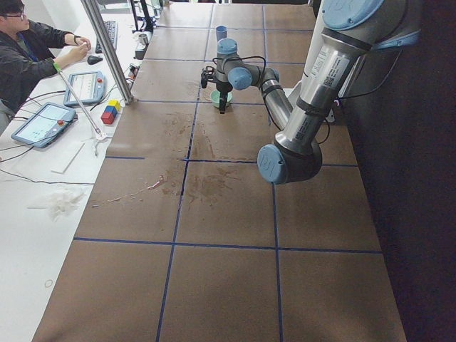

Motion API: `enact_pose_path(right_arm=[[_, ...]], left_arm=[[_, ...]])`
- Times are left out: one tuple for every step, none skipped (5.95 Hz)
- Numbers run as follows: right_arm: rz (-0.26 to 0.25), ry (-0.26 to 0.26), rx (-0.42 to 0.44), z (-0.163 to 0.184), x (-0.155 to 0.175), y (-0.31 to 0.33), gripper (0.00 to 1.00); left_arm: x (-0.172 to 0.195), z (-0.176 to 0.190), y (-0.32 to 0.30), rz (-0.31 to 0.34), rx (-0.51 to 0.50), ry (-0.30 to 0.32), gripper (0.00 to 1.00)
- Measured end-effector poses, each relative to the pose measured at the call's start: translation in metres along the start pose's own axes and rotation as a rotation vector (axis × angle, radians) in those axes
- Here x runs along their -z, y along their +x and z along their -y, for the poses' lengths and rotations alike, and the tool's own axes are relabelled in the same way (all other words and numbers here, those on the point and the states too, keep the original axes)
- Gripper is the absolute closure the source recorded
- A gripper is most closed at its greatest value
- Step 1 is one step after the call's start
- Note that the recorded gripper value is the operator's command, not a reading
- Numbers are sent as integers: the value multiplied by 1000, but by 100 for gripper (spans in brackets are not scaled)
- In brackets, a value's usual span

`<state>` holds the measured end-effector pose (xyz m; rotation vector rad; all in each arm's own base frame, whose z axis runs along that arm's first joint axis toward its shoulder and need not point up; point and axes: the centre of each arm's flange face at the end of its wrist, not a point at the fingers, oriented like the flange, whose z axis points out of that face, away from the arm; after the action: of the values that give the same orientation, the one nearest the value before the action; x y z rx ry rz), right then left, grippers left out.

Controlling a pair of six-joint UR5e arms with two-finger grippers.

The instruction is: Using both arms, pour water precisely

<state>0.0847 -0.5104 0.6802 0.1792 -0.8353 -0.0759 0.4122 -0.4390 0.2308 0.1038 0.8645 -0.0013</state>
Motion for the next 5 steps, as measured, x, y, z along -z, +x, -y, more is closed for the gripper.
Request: enact_pose_path(right_arm=[[-34,-61,-27,17,20,2,0],[-61,-103,-43,18,28,7,0],[-78,-121,-53,12,28,12,0],[-82,-124,-51,11,28,10,0],[-73,-120,-44,12,29,5,0]], left_arm=[[-1,0,0,1,-1,0,0],[-2,1,0,3,0,-1,0],[-7,0,1,9,0,-6,0],[-16,-3,5,11,9,-15,0],[-34,-6,17,9,32,-5,0]])
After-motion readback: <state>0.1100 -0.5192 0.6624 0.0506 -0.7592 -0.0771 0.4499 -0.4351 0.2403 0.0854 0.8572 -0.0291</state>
